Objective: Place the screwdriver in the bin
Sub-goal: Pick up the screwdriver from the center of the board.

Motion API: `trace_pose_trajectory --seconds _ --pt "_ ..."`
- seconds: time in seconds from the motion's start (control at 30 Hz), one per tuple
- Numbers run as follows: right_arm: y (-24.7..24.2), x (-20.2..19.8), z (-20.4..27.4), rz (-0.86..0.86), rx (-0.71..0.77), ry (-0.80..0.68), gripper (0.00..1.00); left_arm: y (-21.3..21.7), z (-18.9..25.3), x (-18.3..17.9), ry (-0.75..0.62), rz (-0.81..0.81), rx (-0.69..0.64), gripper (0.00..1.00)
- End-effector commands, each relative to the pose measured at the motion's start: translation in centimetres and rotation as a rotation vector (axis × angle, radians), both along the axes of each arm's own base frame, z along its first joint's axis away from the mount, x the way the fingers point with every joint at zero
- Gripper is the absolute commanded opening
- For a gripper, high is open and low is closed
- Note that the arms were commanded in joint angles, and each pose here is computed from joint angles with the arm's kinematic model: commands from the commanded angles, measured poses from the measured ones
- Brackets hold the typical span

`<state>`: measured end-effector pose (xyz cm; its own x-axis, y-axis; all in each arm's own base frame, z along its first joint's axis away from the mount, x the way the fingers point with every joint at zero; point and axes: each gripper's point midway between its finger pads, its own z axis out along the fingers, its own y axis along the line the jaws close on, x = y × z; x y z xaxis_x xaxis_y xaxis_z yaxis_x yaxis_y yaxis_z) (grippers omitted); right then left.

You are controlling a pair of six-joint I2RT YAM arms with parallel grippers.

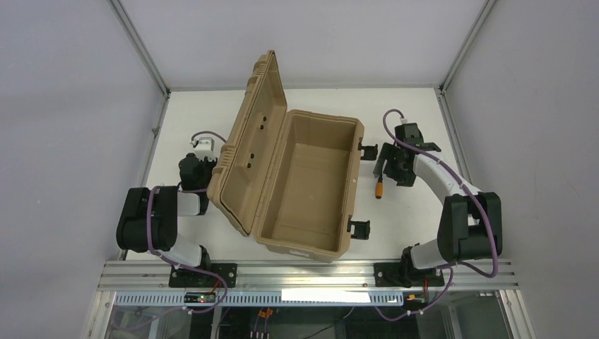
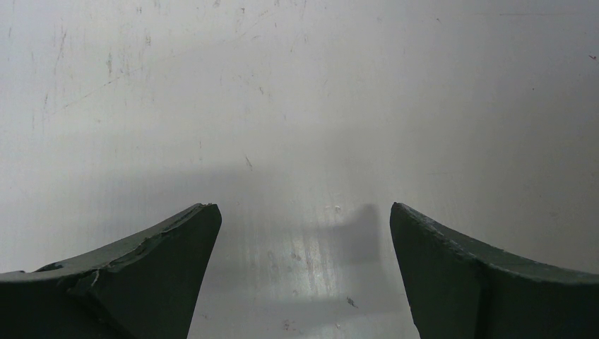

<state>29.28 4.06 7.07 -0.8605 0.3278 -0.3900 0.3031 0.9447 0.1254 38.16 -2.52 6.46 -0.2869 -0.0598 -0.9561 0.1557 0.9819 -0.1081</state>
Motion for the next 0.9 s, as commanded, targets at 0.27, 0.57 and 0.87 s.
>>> trace_pose_trajectory --seconds 0.27,0.57,0.87 --pt "1.5 0.4 -4.0 0.005 -0.002 0.052 0.60 0.0 1.7 0.7 -0.060 0.000 0.013 0.99" --pt "1.4 0.4 -4.2 0.003 -0.024 0.071 0.15 0.0 1.8 0.7 -0.060 0.000 0.014 0.99" --pt "-0.2 0.7 2.8 -0.024 -0.086 -0.066 0.04 0.0 1.7 0.7 -0.060 0.000 0.013 0.99"
